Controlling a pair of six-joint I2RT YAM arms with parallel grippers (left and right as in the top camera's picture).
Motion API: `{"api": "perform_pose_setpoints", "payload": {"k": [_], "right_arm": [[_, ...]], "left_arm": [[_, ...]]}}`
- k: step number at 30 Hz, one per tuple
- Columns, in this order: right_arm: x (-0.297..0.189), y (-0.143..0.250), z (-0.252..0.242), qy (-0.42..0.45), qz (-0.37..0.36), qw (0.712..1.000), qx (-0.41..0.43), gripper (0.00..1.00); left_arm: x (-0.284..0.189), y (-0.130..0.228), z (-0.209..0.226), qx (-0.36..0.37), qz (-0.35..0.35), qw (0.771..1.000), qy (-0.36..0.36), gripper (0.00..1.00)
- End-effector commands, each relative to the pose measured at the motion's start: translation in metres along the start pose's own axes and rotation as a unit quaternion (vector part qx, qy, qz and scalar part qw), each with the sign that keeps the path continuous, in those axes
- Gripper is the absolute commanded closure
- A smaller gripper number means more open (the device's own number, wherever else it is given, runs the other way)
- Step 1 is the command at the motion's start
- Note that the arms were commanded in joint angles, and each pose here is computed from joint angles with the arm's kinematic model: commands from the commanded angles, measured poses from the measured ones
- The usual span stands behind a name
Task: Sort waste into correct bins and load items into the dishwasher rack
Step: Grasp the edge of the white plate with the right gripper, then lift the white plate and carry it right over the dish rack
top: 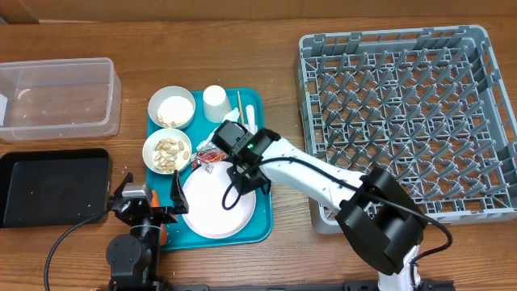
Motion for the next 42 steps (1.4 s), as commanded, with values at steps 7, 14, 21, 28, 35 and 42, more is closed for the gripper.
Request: {"api": "perform_pose_setpoints", "payload": {"k": [7,14,21,28,35,42], "right_arm": [[-0.059,-0.024,-0.018,0.036,-0.019,0.999,0.012,0.96],[-0.117,-0.027,-0.037,0.033,-0.031,0.999,0.019,0.96],[-0.173,-0.02,-0.077,0.056,-0.053,0.996,0.033,0.96],[-0.208,-0.03,-0.149,0.134,-0.115,0.976,0.131,0.96],[-0.225,-0.05,-0.241,0.198,-0.164,0.936,0.242,0.96],[-0.244,-0.067,-0.322,0.215,-0.231,0.884,0.346,0.96]], "left_arm": [[0.0,0.001,0.001,0.008,-0.002,1.0,-0.003,0.0],[0.0,0.001,0.001,0.008,-0.002,1.0,-0.003,0.0],[0.0,0.001,0.001,0.008,-0.002,1.0,-0.003,0.0],[0.0,0.001,0.001,0.008,-0.002,1.0,-0.003,0.0],[0.0,0.001,0.001,0.008,-0.002,1.0,-0.003,0.0],[0.0,0.001,0.001,0.008,-0.002,1.0,-0.003,0.0]]}}
Point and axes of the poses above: each gripper's point midway between its finger pads, its own x axis out along the fingers, its own z axis along the line the jaws close on, y = z × x, the point moved 2 cm from there along -x, back along the fingers, and after that the axes turned 13 degrees about x, right-handed, at the moved point
